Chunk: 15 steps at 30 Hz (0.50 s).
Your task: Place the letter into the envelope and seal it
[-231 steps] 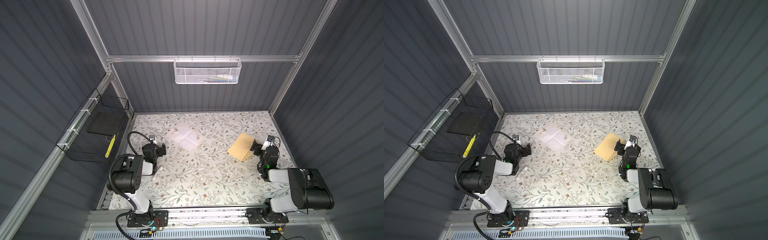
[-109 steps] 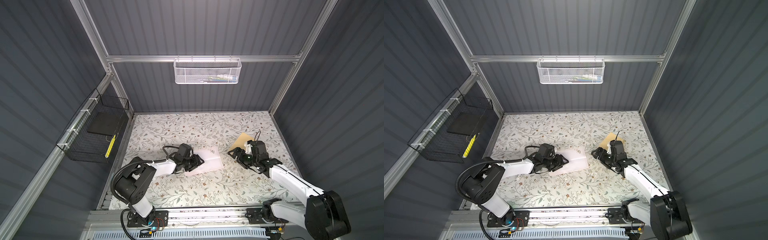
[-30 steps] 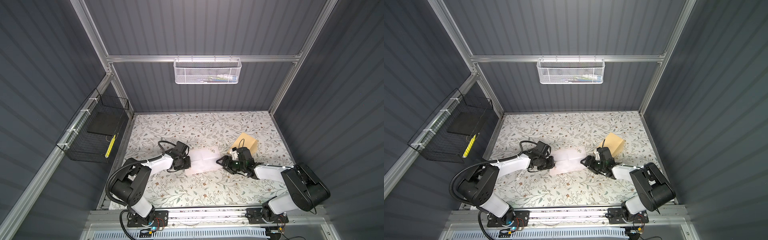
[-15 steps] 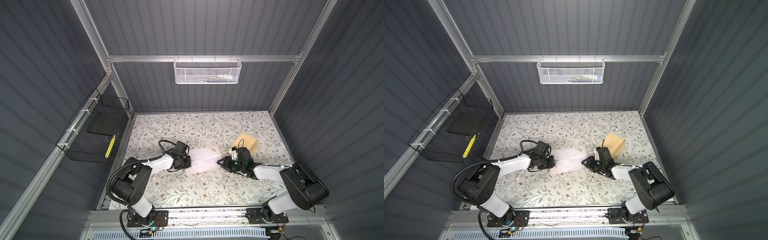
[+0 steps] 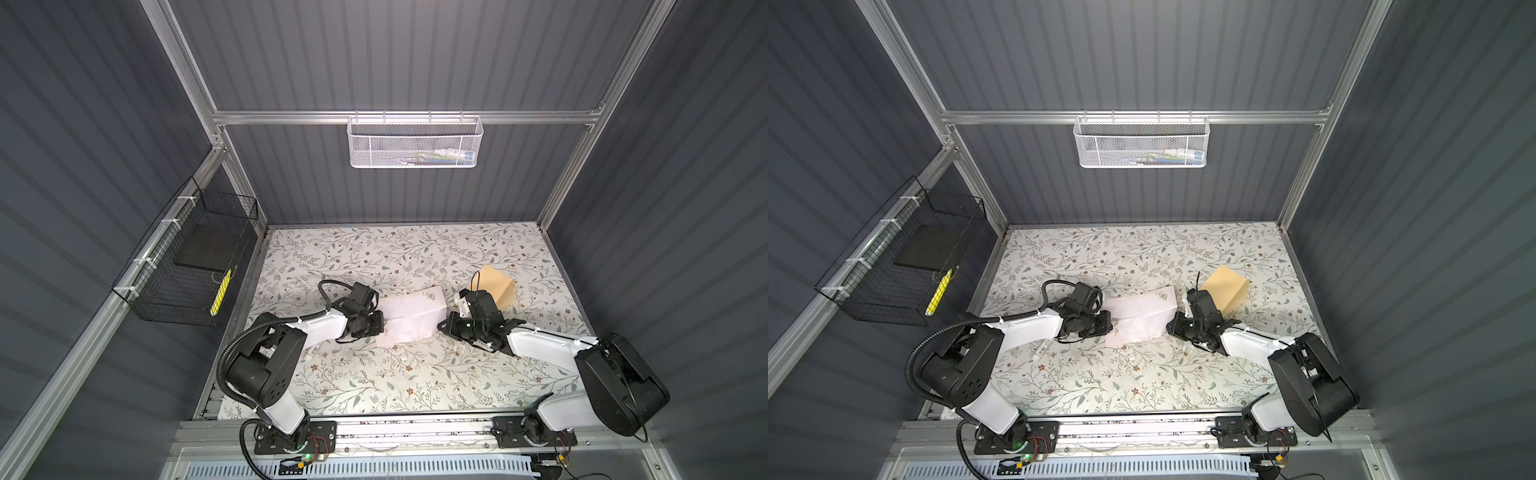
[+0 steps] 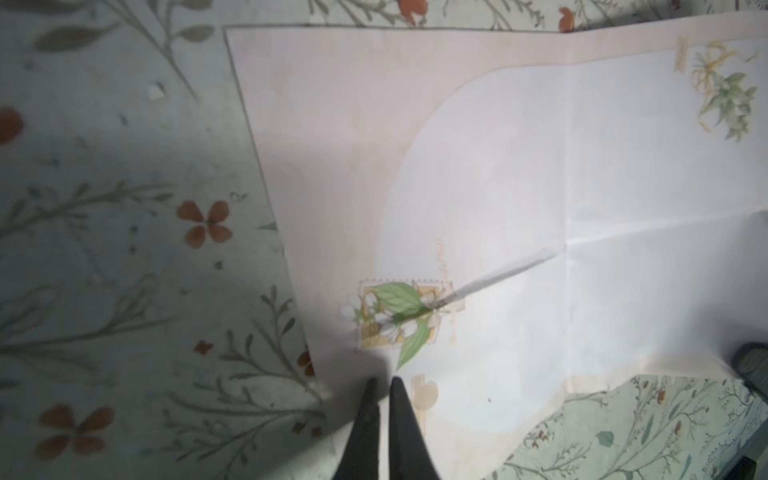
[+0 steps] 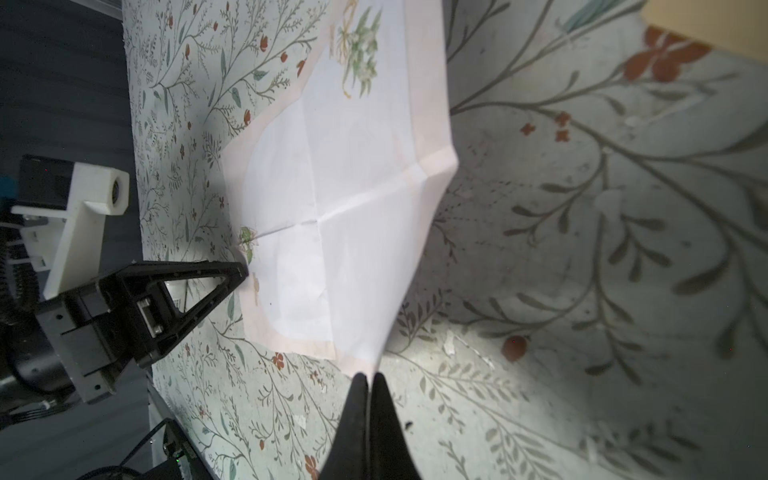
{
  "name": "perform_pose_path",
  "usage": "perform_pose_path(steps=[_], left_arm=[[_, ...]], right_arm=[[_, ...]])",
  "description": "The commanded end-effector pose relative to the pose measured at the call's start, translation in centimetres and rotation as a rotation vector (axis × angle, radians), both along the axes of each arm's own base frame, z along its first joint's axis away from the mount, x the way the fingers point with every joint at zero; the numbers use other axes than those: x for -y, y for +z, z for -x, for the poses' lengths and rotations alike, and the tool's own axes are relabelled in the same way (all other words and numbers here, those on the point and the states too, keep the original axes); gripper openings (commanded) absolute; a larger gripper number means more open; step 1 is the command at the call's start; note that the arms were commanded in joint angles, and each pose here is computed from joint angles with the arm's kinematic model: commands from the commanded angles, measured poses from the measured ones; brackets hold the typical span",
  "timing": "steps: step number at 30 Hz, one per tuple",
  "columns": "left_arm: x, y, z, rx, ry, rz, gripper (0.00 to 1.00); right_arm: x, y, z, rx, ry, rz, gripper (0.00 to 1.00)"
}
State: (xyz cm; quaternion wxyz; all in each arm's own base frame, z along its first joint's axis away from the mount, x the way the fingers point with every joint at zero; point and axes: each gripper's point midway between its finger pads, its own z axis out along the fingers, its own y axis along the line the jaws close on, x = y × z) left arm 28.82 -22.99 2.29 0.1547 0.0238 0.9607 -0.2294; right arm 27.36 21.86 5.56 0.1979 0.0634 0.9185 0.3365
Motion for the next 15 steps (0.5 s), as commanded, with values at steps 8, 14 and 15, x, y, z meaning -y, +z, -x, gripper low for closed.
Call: perform_pose_path(steps=[8, 14, 15], left_arm=[[-0.2, -1.5, 2.3, -0.067, -0.030, -0.002, 0.08], [-0.4, -1.0, 2.1, -0.047, -0.041, -0.021, 0.08], [-0.5, -1.0, 2.1, -0.044, -0.042, -0.030, 0.08]], right_arm=[[-1.5, 1.7, 1.6, 0.070, 0.110, 0.079, 0.08], [-2.0, 2.4, 2.0, 0.084, 0.147, 0.140, 0.09], [-2.1, 2.6, 2.1, 0.087, 0.156, 0.147, 0.10]])
